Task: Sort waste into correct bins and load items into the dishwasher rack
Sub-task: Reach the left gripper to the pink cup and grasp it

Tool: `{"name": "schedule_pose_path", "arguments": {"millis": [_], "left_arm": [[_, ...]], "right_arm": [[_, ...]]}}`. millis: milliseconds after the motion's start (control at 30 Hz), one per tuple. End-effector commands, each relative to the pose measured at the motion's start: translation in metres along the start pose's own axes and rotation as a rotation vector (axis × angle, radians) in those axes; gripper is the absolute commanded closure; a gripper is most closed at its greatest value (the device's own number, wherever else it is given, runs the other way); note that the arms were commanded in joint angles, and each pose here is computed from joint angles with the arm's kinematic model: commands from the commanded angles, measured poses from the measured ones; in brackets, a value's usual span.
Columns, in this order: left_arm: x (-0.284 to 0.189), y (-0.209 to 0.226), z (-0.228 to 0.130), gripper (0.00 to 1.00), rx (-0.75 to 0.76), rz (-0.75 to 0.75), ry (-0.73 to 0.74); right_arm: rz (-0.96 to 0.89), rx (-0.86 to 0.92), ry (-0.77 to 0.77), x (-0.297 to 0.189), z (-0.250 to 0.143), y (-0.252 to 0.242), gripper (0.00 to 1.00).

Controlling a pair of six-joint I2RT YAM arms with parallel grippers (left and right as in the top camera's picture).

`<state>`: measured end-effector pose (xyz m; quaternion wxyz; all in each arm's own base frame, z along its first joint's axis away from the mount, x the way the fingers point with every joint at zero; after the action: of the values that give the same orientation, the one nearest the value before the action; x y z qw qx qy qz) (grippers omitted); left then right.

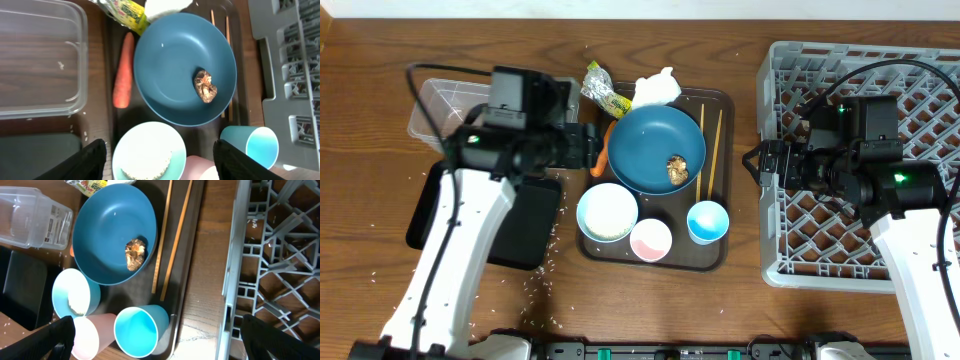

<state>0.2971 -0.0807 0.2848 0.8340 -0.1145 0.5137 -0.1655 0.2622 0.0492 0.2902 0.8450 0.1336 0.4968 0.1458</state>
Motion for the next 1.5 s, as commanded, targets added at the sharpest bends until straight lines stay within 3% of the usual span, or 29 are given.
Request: {"name": "schedule_pose_path", "arguments": {"millis": [0, 333, 500, 667, 800, 1067, 1233, 1467], "left_arm": [[0.020, -0.011, -0.004, 0.36, 0.028, 0.009, 0.086], [0.031, -0.052, -0.065, 0.37, 0.131, 0.111, 0.397], [0.048, -0.059, -0.093, 0.37, 0.144, 0.226, 0.430], [0.066, -0.060, -0.107, 0.38, 0.138, 0.212, 0.427], [0.079, -0.053, -0.116, 0.47, 0.097, 0.216, 0.422], [0.095, -0.046, -0.132, 0.54, 0.074, 0.173, 0.445], [0.097, -0.048, -0.130, 0.81, 0.039, 0.168, 0.421], [0.099, -0.050, -0.128, 0.81, 0.038, 0.154, 0.403]], "right_arm": [[-0.019, 0.014, -0.023, -0.006, 0.004, -0.001, 0.01], [-0.033, 0.048, 0.034, -0.006, -0.005, -0.003, 0.01], [-0.033, 0.048, 0.033, -0.006, -0.005, -0.003, 0.01], [-0.034, 0.048, 0.033, -0.006, -0.005, -0.003, 0.01], [-0.034, 0.048, 0.034, -0.006, -0.005, -0.003, 0.01], [-0.034, 0.048, 0.034, -0.006, -0.005, -0.003, 0.01], [-0.034, 0.048, 0.034, -0.006, -0.005, -0.003, 0.01], [-0.034, 0.049, 0.034, -0.006, -0.005, -0.003, 0.01]]}}
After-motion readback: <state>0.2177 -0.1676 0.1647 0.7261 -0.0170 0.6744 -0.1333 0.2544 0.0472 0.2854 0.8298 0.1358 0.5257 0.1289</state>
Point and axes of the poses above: each gripper's point midway between its finger pads, its own x axis out along the fingers, its own y axis along the line the jaws close on, z = x × y, the point moved 10 cm from there along -x, back along the fingers, and after that the axes turned 3 degrees about -x, right-handed, at the moved point
